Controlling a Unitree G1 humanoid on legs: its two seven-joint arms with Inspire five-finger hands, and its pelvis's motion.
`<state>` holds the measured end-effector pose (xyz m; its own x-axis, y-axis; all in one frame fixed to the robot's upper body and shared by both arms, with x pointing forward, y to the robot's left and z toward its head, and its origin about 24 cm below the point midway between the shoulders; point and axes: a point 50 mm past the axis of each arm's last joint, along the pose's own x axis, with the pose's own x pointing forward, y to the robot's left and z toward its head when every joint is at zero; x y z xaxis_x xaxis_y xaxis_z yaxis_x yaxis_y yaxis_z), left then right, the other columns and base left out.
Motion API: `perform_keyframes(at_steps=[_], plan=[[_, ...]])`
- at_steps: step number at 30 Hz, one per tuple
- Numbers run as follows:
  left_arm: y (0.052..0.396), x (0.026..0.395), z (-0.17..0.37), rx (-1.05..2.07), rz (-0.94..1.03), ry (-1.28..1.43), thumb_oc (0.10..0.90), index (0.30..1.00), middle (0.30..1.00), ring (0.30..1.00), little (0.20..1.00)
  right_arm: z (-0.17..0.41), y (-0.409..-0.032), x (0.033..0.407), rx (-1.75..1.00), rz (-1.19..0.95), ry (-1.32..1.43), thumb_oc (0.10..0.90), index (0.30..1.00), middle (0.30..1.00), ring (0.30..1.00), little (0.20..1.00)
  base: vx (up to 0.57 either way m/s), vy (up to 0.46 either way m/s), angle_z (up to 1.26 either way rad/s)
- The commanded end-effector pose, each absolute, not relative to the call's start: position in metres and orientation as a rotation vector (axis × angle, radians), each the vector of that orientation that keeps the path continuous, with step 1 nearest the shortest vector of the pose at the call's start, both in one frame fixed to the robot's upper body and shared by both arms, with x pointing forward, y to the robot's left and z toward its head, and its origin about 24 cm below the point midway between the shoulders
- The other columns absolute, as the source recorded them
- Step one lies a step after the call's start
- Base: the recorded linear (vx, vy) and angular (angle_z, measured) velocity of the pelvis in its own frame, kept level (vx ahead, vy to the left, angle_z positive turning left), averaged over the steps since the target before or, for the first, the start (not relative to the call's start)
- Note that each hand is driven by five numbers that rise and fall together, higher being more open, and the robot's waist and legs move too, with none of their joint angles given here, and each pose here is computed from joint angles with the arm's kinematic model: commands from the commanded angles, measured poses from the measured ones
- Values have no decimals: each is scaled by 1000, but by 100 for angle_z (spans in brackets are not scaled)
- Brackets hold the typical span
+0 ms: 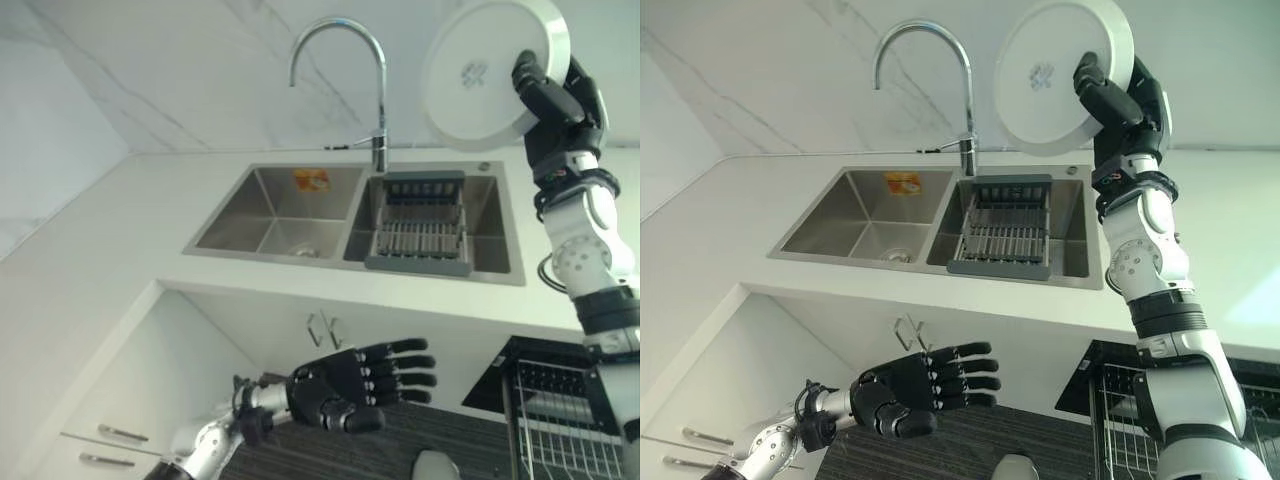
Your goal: Place the dishes in the dishwasher.
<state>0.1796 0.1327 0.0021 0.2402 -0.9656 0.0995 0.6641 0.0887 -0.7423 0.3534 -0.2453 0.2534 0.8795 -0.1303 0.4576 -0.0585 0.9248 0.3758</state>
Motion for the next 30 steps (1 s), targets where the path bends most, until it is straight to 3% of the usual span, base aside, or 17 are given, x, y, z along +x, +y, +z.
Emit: perform_keyframes(at_steps=[1,10,14,17,22,30], plan=[[130,167,8,-874,-1432,450,800,900,900,900,900,312,-238,321,444,41,-833,400,300,300,300,300,3,135,-21],[143,105,-85,-881,-1154,920,800,900,900,900,900,282,-204,286,418,53,-904,400,300,300,300,300,-22,96,-62],[167,93,-122,-864,-712,1029,800,900,900,900,900,271,-211,263,338,-11,-1019,400,300,300,300,300,-169,-196,-61],[201,108,-140,-472,-436,1035,800,900,900,900,900,279,-204,246,341,-32,-1097,400,300,300,300,300,-203,-449,11],[212,106,-147,-343,-296,1070,800,900,900,900,900,279,-204,235,276,-98,-1131,400,300,300,300,300,-48,-365,-39],[204,60,-164,-301,-121,1161,800,900,900,900,900,273,-219,227,199,-170,-1120,400,300,300,300,300,14,-275,-12]])
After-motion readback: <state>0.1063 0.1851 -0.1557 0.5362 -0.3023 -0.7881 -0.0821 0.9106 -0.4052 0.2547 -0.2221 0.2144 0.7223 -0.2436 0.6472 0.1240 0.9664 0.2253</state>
